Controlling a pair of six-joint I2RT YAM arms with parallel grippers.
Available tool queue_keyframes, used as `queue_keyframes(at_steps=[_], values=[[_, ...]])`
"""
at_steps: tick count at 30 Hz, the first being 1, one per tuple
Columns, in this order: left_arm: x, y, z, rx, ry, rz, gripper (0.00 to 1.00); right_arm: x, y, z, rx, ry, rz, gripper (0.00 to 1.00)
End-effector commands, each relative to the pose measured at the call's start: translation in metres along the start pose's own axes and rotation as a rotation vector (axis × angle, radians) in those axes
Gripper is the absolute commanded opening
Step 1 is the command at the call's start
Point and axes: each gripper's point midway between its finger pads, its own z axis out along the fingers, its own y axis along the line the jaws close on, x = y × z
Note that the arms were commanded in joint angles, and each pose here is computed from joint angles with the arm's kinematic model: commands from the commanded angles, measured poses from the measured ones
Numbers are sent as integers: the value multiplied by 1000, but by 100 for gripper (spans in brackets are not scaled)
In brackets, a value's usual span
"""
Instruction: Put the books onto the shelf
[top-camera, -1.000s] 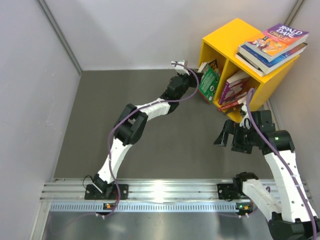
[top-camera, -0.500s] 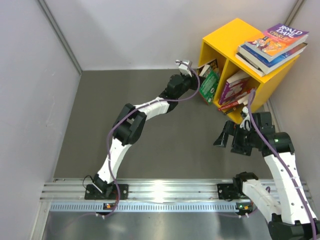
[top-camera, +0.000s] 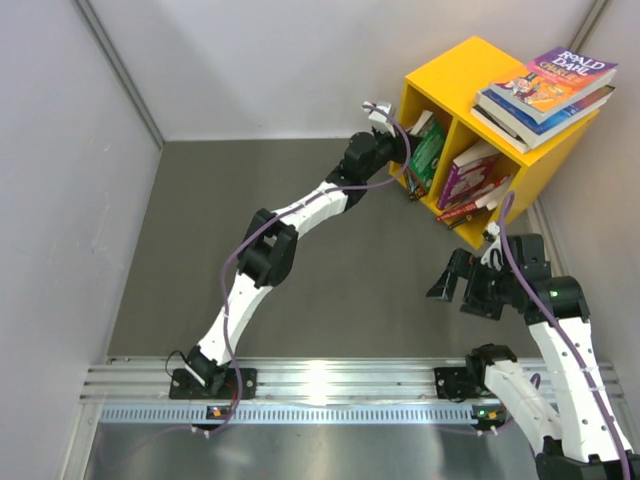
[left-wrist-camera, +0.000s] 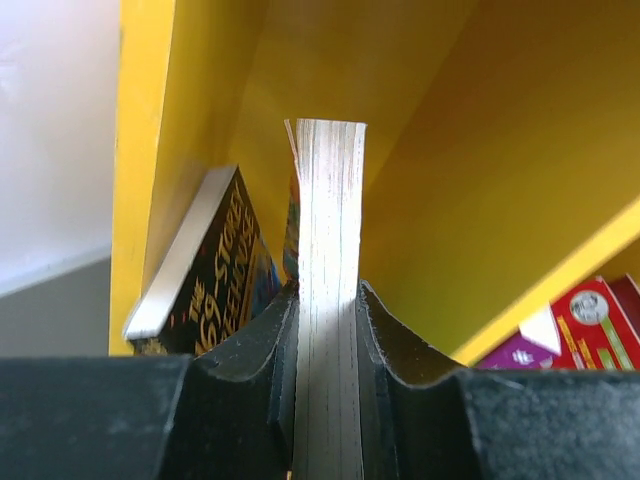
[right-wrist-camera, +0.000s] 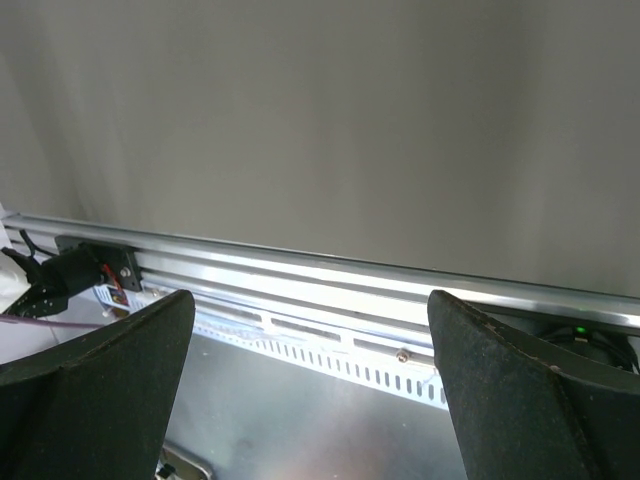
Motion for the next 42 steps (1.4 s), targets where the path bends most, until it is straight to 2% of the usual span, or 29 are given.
queue_keyframes(at_steps=[1, 2, 5, 9, 10, 12, 13, 17, 23, 24, 26, 27, 28, 30, 37, 39, 41, 42], values=[[-49, -19, 14, 55, -142, 15, 0, -3, 2, -2, -18, -30, 16, 100], [-56, -24, 16, 69, -159, 15, 0, -3, 2, -2, -18, -29, 15, 100], [-44, -25, 21, 101, -131, 21, 0, -2, 2, -1, -17, -24, 17, 100], [-15, -17, 22, 88, -45, 21, 0, -1, 1, 0, -15, -23, 18, 100], [-8, -14, 21, 76, -18, 16, 4, -1, 1, 0, -15, -24, 17, 100], [1, -11, 20, 70, 3, 5, 26, 0, 1, 0, -14, -21, 20, 100], [7, -10, 20, 65, 14, 0, 53, 0, 1, 0, -15, -22, 21, 100], [5, -1, 18, 18, 4, -8, 98, -1, 1, 0, -13, -23, 19, 100], [-19, 8, 14, -67, -47, 40, 99, -2, 2, 1, -19, -24, 24, 100], [-36, 7, 11, -84, -74, 50, 99, -2, 2, 1, -19, -26, 28, 100], [-41, 26, 2, -188, -92, 67, 99, -2, 2, 2, -23, -25, 26, 100], [-72, 19, -4, -196, -160, 76, 99, -2, 3, 2, -26, -26, 25, 100], [-65, 35, -12, -258, -158, 84, 99, -2, 3, 2, -27, -26, 28, 100], [-94, 32, -22, -267, -228, 81, 99, -2, 3, 3, -31, -25, 34, 100], [-114, 59, -33, -324, -247, 80, 99, 1, 4, 9, -53, -11, 46, 100], [-129, 60, -44, -349, -267, 81, 99, 1, 4, 9, -54, -18, 48, 100], [-110, 73, -60, -384, -213, 81, 99, 1, 5, 7, -58, -25, 42, 100], [-123, 68, -71, -391, -228, 78, 99, 1, 5, 7, -55, -24, 41, 100]])
